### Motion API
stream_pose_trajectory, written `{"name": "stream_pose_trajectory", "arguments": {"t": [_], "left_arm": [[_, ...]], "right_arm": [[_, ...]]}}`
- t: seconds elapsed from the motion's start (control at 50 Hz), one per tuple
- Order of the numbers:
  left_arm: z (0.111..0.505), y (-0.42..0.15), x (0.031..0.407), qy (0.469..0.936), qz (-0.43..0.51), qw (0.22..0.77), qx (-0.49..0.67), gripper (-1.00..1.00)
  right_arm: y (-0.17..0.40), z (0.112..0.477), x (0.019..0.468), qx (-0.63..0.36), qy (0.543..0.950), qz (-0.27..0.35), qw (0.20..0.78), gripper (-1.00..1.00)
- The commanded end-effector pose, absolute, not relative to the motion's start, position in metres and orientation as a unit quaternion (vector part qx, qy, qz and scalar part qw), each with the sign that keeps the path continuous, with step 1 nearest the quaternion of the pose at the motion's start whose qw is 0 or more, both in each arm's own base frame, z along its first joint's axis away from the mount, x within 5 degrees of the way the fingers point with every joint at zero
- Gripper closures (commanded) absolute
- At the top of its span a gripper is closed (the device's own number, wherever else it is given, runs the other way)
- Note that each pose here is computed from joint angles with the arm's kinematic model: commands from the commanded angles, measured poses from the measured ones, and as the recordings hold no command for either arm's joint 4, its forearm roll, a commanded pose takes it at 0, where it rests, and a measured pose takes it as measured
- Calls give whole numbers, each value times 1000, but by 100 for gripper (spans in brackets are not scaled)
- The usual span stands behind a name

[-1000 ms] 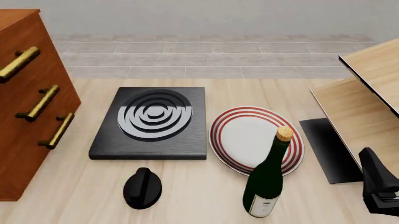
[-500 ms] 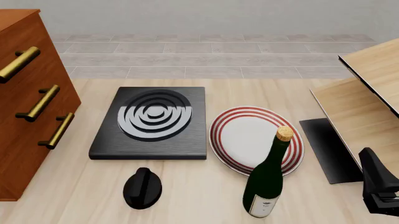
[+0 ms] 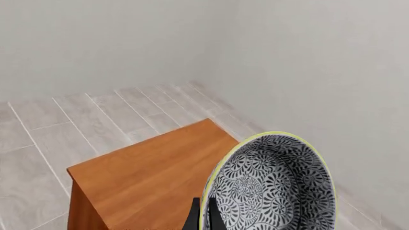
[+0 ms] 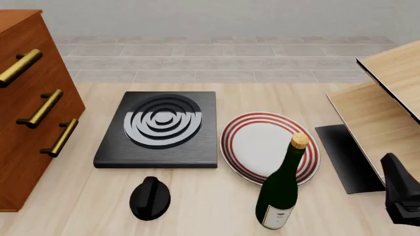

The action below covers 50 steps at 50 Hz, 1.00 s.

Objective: Put the bowl on the top of the cabinet.

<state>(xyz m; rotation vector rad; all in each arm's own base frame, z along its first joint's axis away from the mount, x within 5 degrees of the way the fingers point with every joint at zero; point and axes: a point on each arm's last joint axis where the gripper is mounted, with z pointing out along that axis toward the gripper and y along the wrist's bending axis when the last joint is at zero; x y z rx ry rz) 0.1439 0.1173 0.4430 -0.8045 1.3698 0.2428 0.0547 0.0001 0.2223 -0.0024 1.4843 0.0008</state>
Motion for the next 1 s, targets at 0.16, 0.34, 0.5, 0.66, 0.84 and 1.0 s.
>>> {"name": "stream_pose_trajectory", "arguments": {"t": [0.16,0.34,0.5,0.66,0.84,1.0], "left_arm": [[433,125,155,625,104,682,-364,100],[431,132,158,622,109,680,-371,100],[426,141,163,623,111,674,-381,100],[421,150,170,627,115,667,-386,100],[415,156,173,633,121,658,-388,100],[410,160,176,636,124,655,-389,100]], "right_arm": [[0,226,54,-2,676,1,737,-100],[0,227,53,-2,676,1,737,-100],[0,227,53,-2,676,1,737,-100],[0,227,53,-2,676,1,737,-100],[0,227,53,-2,676,1,737,-100],[0,227,53,-2,676,1,737,-100]]}}
